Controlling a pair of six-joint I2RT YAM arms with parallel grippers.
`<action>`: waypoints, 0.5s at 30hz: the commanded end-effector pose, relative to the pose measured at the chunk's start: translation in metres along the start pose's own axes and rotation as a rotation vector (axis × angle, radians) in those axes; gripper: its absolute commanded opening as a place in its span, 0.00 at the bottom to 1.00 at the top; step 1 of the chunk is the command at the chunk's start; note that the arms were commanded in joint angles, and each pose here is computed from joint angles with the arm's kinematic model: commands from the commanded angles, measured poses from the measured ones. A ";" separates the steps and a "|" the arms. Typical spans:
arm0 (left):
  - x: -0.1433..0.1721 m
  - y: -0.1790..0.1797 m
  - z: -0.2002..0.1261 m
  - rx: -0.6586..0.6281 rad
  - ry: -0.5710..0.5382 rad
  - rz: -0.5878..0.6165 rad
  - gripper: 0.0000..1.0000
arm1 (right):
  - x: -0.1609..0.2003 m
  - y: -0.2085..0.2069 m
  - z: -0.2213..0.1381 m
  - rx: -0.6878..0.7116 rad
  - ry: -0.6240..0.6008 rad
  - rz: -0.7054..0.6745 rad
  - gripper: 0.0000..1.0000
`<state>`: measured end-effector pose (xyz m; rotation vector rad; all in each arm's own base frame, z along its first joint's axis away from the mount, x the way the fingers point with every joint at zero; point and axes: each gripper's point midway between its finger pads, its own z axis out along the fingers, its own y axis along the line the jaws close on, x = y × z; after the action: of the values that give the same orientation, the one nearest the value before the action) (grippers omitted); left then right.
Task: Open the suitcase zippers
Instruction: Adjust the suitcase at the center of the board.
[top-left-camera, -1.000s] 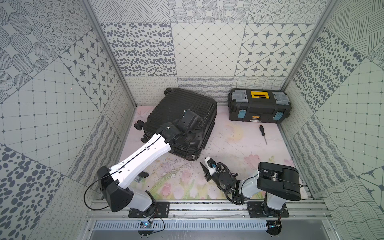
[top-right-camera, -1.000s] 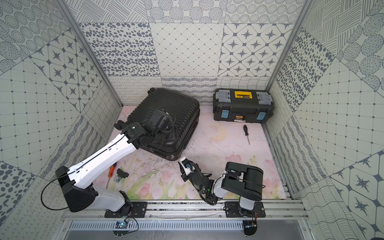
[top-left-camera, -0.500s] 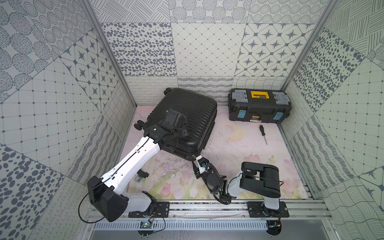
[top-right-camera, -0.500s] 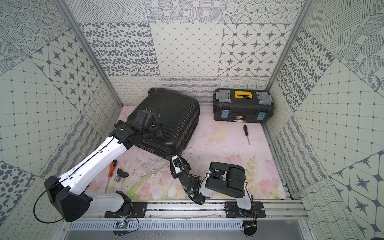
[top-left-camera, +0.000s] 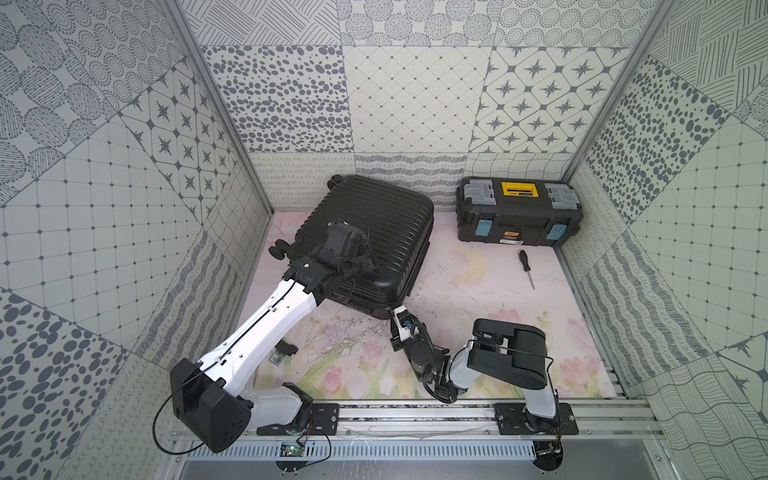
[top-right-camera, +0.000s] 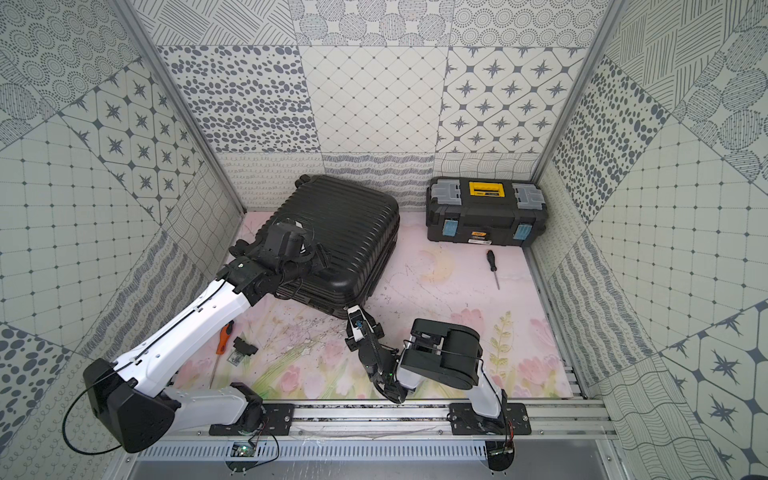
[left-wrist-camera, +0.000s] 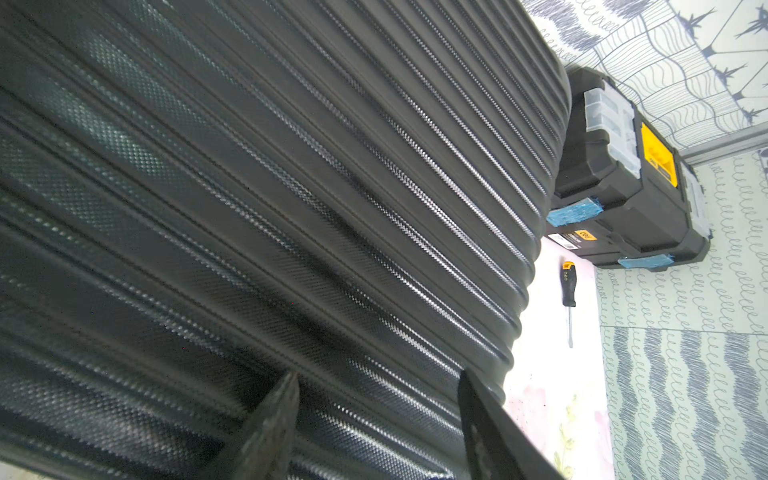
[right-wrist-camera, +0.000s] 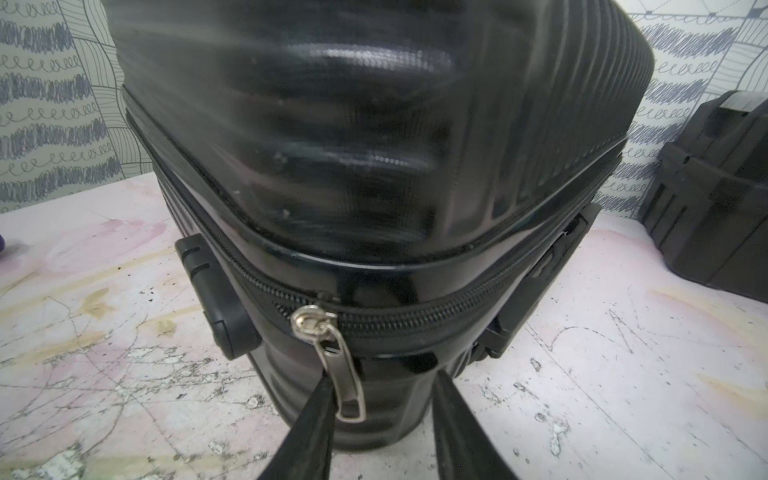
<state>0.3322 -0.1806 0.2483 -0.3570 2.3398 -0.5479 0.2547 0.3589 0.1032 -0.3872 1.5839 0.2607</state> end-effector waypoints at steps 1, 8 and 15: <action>0.046 0.037 0.009 -0.127 0.191 -0.014 0.61 | -0.023 -0.003 0.009 -0.020 -0.064 0.041 0.30; 0.050 0.036 0.013 -0.124 0.204 -0.012 0.61 | -0.025 0.014 0.003 -0.138 -0.071 -0.022 0.10; 0.052 0.046 0.017 -0.175 0.209 0.000 0.61 | -0.026 0.009 -0.001 -0.156 -0.071 -0.040 0.00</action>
<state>0.3397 -0.1816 0.2463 -0.3647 2.3208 -0.5532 0.2530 0.3673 0.0997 -0.5532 1.5617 0.2965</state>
